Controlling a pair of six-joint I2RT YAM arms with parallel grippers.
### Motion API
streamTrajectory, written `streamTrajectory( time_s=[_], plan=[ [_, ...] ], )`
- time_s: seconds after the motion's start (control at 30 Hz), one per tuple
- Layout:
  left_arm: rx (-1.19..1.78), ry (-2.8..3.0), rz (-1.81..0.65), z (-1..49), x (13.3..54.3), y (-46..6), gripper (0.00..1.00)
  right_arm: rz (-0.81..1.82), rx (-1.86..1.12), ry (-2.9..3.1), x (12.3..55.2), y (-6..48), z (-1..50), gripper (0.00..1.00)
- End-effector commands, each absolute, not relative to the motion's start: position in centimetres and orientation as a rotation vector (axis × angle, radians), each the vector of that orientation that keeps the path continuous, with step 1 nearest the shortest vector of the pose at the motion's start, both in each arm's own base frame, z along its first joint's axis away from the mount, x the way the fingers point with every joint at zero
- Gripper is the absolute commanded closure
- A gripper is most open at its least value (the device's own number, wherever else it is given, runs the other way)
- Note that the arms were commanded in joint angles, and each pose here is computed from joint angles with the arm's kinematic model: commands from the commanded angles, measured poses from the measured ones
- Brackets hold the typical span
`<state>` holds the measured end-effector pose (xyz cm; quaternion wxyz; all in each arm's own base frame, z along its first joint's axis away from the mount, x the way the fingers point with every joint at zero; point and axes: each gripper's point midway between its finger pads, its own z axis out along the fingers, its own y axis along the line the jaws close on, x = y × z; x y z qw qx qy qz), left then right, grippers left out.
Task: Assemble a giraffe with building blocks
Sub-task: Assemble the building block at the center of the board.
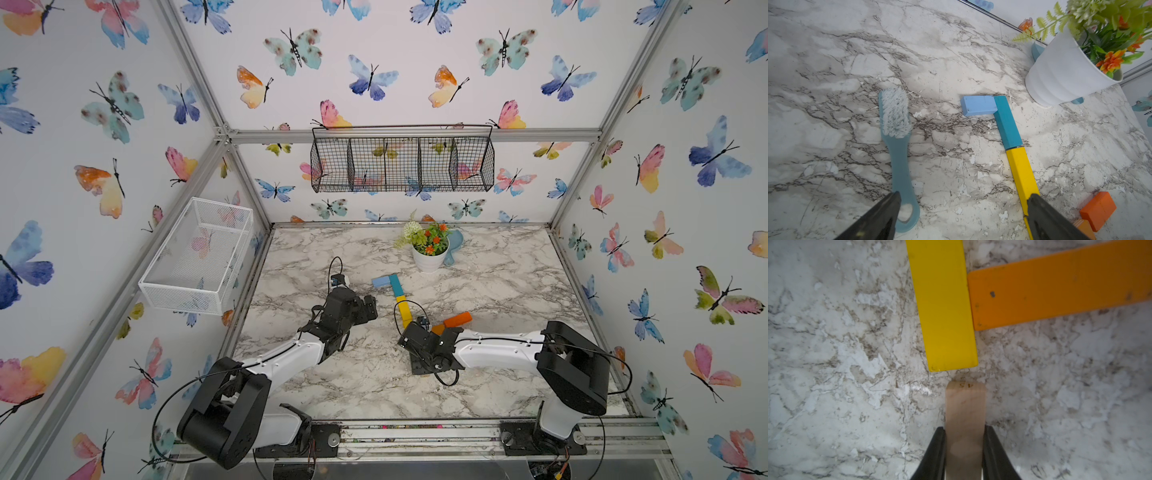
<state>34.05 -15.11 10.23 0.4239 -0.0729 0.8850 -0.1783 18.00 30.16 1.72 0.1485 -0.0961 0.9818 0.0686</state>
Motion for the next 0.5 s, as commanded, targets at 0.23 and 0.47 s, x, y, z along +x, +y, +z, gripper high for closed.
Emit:
streamTrajectory(
  time_s=[0.23,0.47],
  plan=[
    [-0.177,2.195,-0.434,11.18,34.13,-14.91,0.02,0.176,-0.307,2.844,17.85,30.39,0.78,0.98],
    [-0.178,2.194,-0.434,11.14,34.17,-14.9,0.02,0.177,-0.316,2.846,17.88,30.59,0.6,0.98]
  ],
)
